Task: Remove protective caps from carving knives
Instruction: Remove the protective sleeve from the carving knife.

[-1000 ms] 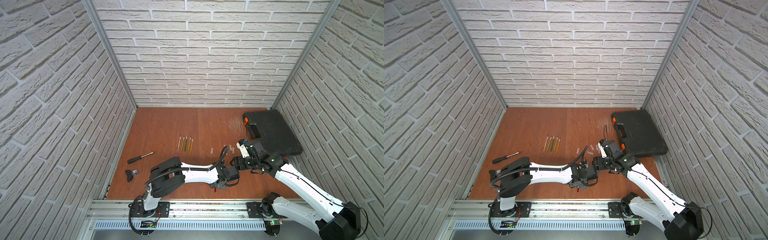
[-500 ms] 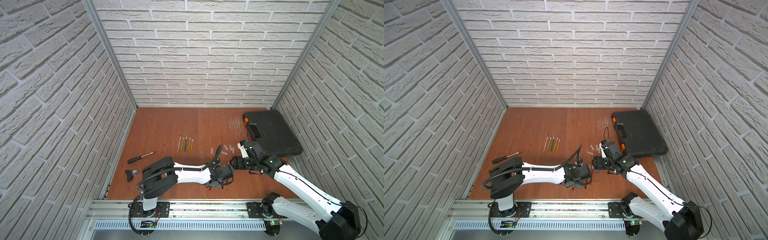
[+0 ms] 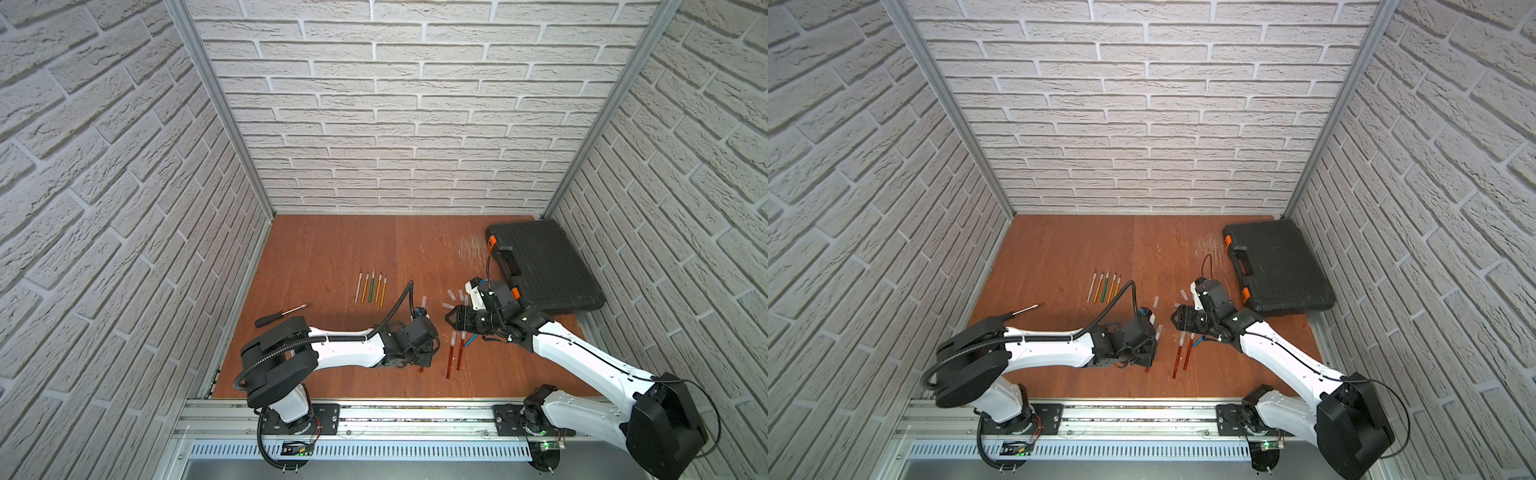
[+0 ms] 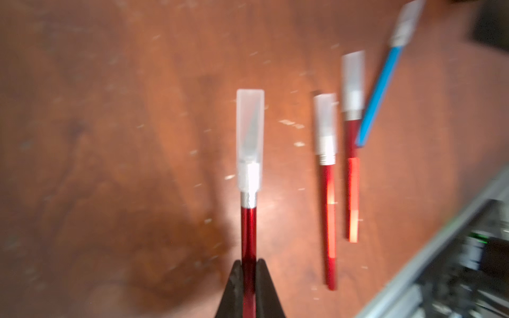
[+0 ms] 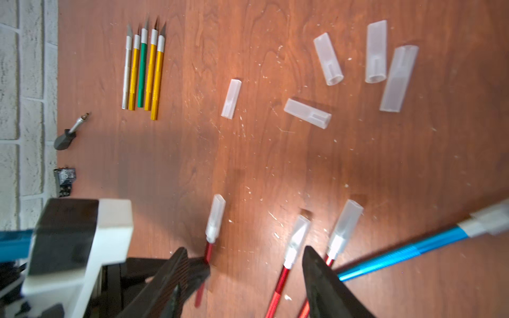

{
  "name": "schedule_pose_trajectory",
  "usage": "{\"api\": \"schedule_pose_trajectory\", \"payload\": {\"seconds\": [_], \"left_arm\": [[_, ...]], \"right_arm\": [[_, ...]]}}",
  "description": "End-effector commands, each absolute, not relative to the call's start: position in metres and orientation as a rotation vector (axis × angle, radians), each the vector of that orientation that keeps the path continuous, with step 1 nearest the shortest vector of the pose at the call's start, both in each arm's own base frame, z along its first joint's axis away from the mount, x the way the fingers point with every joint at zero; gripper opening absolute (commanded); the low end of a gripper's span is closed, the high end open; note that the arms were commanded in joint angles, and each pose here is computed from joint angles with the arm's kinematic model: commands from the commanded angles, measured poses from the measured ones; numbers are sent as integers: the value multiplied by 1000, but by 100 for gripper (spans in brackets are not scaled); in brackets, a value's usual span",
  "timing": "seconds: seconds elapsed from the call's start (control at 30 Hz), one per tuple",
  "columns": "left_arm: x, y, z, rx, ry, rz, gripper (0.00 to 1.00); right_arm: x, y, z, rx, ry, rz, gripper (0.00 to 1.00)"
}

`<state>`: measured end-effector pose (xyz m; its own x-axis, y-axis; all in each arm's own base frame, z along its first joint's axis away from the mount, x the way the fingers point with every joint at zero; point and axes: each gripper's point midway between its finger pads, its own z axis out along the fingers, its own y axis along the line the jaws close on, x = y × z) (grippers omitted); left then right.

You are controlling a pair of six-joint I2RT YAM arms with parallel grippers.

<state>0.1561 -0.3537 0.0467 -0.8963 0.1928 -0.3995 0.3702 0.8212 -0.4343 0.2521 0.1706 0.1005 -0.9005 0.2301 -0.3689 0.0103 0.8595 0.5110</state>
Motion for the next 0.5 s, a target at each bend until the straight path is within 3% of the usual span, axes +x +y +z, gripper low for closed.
{"api": "schedule_pose_trajectory", "payload": {"seconds": [0.0, 0.33, 0.47], "left_arm": [[158, -380, 74, 460, 2533, -952, 5], [163, -400, 99, 409, 2391, -1145, 5], [163, -404, 102, 414, 2377, -1173, 5]], "right_arm": [[264, 188, 113, 169, 2535, 832, 66], [272, 196, 106, 188, 2534, 864, 66], [274, 200, 102, 187, 2539, 876, 61]]}}
